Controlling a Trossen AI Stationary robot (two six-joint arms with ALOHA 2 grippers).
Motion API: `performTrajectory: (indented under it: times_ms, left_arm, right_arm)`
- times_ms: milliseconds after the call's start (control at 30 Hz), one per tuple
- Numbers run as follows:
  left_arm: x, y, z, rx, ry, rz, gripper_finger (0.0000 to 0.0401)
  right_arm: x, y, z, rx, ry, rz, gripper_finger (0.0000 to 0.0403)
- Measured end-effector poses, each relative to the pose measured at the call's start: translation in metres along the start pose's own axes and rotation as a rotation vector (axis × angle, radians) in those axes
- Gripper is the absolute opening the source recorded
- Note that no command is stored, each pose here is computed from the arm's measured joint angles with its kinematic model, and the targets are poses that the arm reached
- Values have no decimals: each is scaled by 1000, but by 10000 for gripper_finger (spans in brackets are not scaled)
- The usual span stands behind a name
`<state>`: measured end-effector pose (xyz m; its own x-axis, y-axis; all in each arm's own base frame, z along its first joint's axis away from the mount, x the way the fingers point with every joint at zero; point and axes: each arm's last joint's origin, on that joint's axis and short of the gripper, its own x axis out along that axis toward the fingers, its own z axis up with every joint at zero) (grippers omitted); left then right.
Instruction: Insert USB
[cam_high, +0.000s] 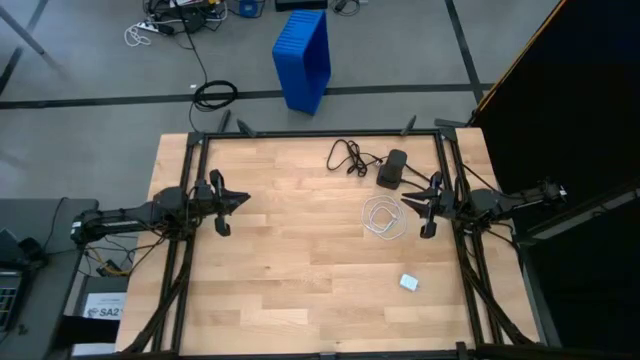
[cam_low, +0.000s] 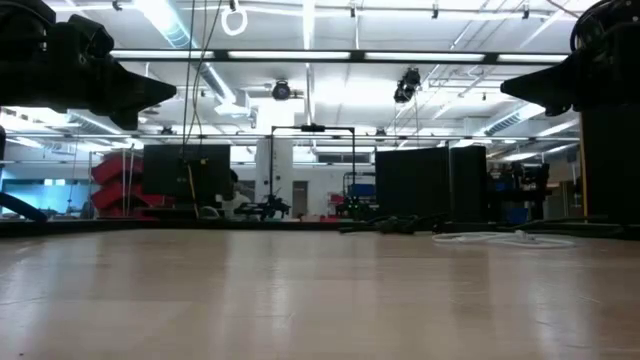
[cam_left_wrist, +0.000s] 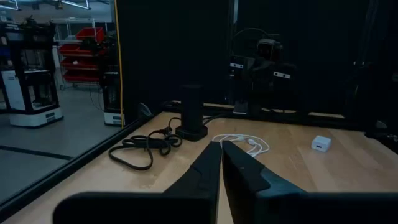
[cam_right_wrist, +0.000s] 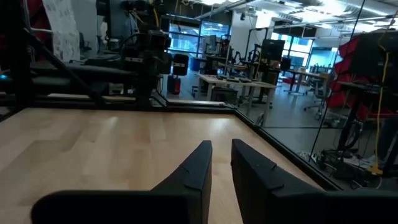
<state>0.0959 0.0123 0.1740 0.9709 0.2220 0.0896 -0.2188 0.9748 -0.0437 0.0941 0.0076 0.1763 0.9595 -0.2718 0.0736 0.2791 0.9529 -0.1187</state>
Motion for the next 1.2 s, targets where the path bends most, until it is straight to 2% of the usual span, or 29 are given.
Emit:
performTrajectory:
  times_ms: [433, 600, 700, 833, 900, 1033, 1200]
  left_arm:
    - [0, 0, 0, 0, 0, 0, 1]
    - [0, 0, 0, 0, 0, 0, 1]
    - [0, 0, 0, 0, 0, 0, 1]
    - [0, 0, 0, 0, 0, 0, 1]
    - [0, 0, 0, 0, 0, 0, 1]
    - [0, 0, 0, 0, 0, 0, 1]
    - [0, 0, 0, 0, 0, 0, 1]
  right_arm:
    - [0, 0, 0, -1, 0, 0, 32]
    - [0, -1, 2, -210, -21, -15, 41]
    - [0, -1, 3, -241, -22, -17, 45]
    - [0, -2, 7, -219, -67, -29, 48]
    - [0, -3, 12, -195, -113, -35, 47]
    - [-4, -7, 30, -105, -300, -52, 42]
    - [-15, -11, 53, -17, -596, 38, 34]
